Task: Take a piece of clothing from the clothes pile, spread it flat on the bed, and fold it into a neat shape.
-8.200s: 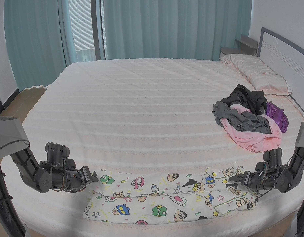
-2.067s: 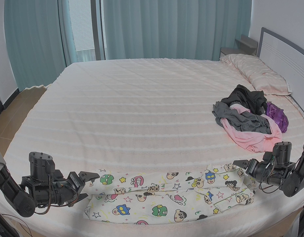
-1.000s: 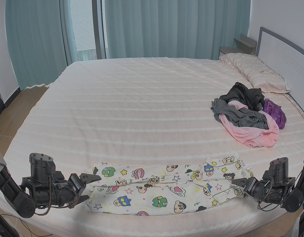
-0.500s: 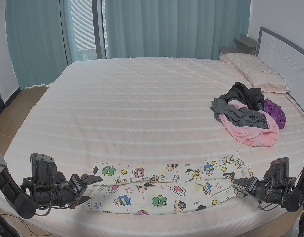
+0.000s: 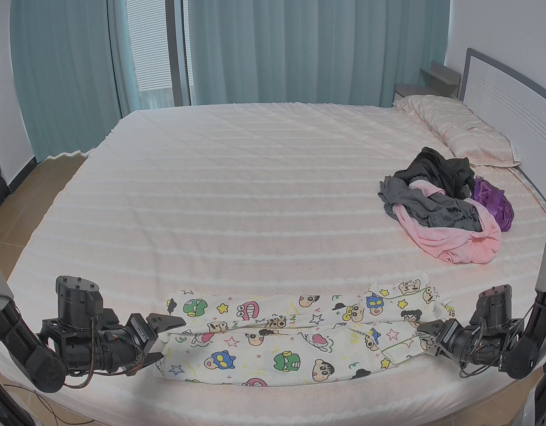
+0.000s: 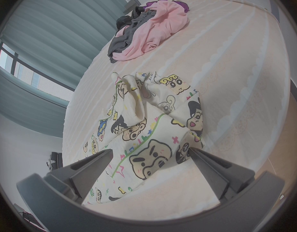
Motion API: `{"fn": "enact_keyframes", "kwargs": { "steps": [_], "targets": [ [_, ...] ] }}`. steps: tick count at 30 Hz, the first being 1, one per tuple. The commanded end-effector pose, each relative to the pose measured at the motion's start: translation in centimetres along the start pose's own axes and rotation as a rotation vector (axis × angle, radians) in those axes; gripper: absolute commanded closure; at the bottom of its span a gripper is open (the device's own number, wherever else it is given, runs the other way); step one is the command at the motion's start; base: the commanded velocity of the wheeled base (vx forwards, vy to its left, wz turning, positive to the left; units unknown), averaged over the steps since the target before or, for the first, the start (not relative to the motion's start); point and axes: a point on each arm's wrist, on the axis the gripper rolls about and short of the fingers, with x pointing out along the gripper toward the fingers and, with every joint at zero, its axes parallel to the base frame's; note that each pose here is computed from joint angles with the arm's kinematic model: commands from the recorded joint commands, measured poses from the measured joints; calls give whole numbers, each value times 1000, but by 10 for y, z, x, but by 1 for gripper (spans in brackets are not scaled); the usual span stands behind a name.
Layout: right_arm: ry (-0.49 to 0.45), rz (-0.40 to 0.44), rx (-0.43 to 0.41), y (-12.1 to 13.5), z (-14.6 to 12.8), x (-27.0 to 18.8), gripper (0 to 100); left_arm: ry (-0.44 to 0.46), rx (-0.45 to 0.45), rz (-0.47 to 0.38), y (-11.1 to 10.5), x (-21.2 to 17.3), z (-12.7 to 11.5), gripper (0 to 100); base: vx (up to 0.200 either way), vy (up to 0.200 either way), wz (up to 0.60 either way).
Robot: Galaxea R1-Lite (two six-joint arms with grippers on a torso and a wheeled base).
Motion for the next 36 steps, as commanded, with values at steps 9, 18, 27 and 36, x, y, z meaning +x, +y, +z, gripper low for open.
{"fn": "enact_keyframes", "kwargs": {
  "steps": [9, 18, 27, 36],
  "targets": [
    [-11, 6, 3, 3, 3, 5, 0, 3, -2, 8, 1, 2, 0, 0, 0, 0, 0],
    [-38, 24, 14, 4, 8, 1, 0, 3, -2, 6, 1, 2, 0, 0, 0, 0, 0],
    [-45, 25, 21, 4, 10, 1, 0, 2, -1, 5, 0, 2, 0, 0, 0, 0, 0],
    [-30, 5, 20, 1, 7, 1, 100, 0, -2, 4, 0, 2, 1, 0, 0, 0, 0]
  ]
}}
